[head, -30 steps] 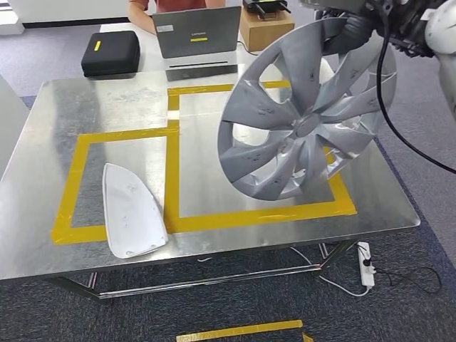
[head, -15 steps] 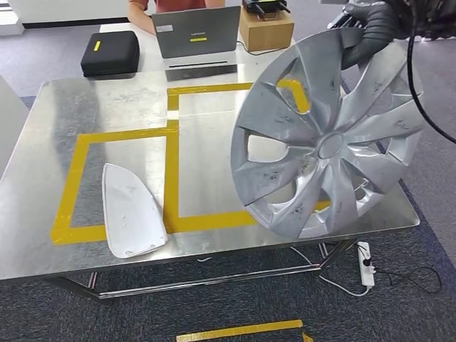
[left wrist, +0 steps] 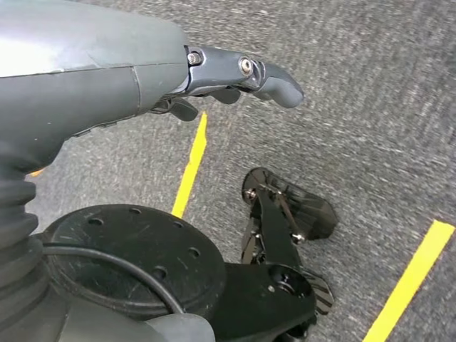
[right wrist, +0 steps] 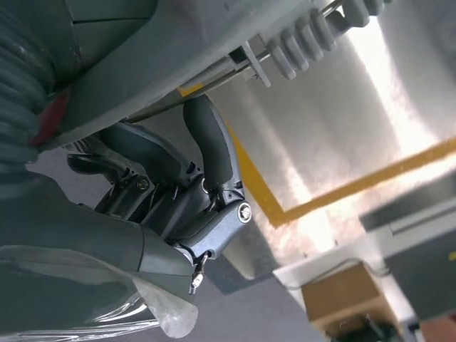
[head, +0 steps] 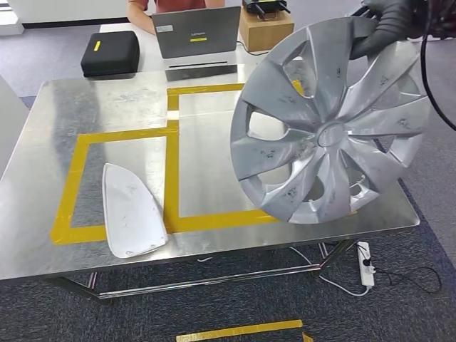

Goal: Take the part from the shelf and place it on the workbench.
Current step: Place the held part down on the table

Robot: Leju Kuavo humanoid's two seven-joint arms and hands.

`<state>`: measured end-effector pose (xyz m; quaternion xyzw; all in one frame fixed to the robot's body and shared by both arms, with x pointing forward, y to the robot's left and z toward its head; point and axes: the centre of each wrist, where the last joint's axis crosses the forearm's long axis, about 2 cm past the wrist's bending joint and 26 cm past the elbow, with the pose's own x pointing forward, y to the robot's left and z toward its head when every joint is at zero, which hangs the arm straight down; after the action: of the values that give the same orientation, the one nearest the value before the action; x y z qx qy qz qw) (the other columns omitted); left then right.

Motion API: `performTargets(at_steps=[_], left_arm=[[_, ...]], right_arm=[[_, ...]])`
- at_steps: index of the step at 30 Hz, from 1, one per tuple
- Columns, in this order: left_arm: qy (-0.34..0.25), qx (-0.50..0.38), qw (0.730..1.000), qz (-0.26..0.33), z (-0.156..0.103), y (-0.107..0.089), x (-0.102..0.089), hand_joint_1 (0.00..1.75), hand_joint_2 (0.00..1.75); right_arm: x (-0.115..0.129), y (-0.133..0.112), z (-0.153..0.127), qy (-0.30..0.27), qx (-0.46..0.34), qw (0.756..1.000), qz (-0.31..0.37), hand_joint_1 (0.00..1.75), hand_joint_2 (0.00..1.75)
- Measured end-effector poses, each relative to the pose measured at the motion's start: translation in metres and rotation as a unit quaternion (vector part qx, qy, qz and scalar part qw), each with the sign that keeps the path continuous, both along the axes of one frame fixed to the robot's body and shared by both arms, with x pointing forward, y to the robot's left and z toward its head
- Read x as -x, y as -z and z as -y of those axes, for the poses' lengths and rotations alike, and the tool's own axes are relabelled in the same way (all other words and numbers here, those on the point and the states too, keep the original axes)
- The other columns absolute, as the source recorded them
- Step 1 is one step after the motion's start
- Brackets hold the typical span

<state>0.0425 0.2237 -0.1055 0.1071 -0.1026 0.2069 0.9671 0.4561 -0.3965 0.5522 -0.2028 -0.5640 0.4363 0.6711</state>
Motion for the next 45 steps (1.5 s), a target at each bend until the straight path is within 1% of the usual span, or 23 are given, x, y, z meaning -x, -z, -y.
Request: performTargets(at_steps=[2,5,9,12,19,22,27,35,40,45], left_arm=[[-0.004,-0.001,1.0,-0.006,0.0,0.0,0.0,0.0,1.75],[-0.006,-0.002,1.0,-0.011,0.0,0.0,-0.001,0.0,1.75],[-0.01,-0.001,1.0,-0.018,0.0,0.0,-0.002,0.0,1.75],[-0.015,0.0,1.0,-0.021,-0.001,0.0,-0.002,0.0,1.75],[-0.027,0.004,0.999,-0.034,-0.002,0.0,-0.003,0.0,1.75],[-0.031,0.004,0.999,-0.036,-0.002,0.0,-0.003,0.0,1.75],[-0.033,0.003,0.999,-0.037,-0.002,0.0,-0.003,0.0,1.75],[-0.052,0.006,0.998,-0.039,-0.003,0.0,-0.004,0.0,1.75],[-0.043,0.003,0.998,-0.039,-0.003,0.0,-0.004,0.0,1.75],[-0.021,0.001,0.999,-0.041,-0.003,0.0,-0.005,0.0,1.75]], right_arm=[[-0.003,0.009,0.01,0.019,-0.006,1.0,0.019,1.75,1.75],[-0.008,0.032,0.023,0.047,-0.006,0.998,0.033,1.75,1.75],[-0.014,0.068,0.037,0.081,0.006,0.996,0.039,1.75,1.75],[-0.016,0.092,0.044,0.097,0.011,0.995,0.035,1.75,1.75],[-0.015,0.131,0.057,0.132,0.016,0.99,0.053,1.75,1.75],[-0.013,0.137,0.062,0.139,0.002,0.989,0.057,1.75,1.75],[-0.012,0.141,0.066,0.145,-0.011,0.988,0.058,1.75,1.75],[-0.011,0.144,0.069,0.152,0.002,0.986,0.068,1.75,1.75],[-0.011,0.146,0.061,0.139,0.038,0.985,0.099,1.75,1.75],[-0.013,0.148,0.039,0.124,0.087,0.975,0.161,1.75,1.75]])
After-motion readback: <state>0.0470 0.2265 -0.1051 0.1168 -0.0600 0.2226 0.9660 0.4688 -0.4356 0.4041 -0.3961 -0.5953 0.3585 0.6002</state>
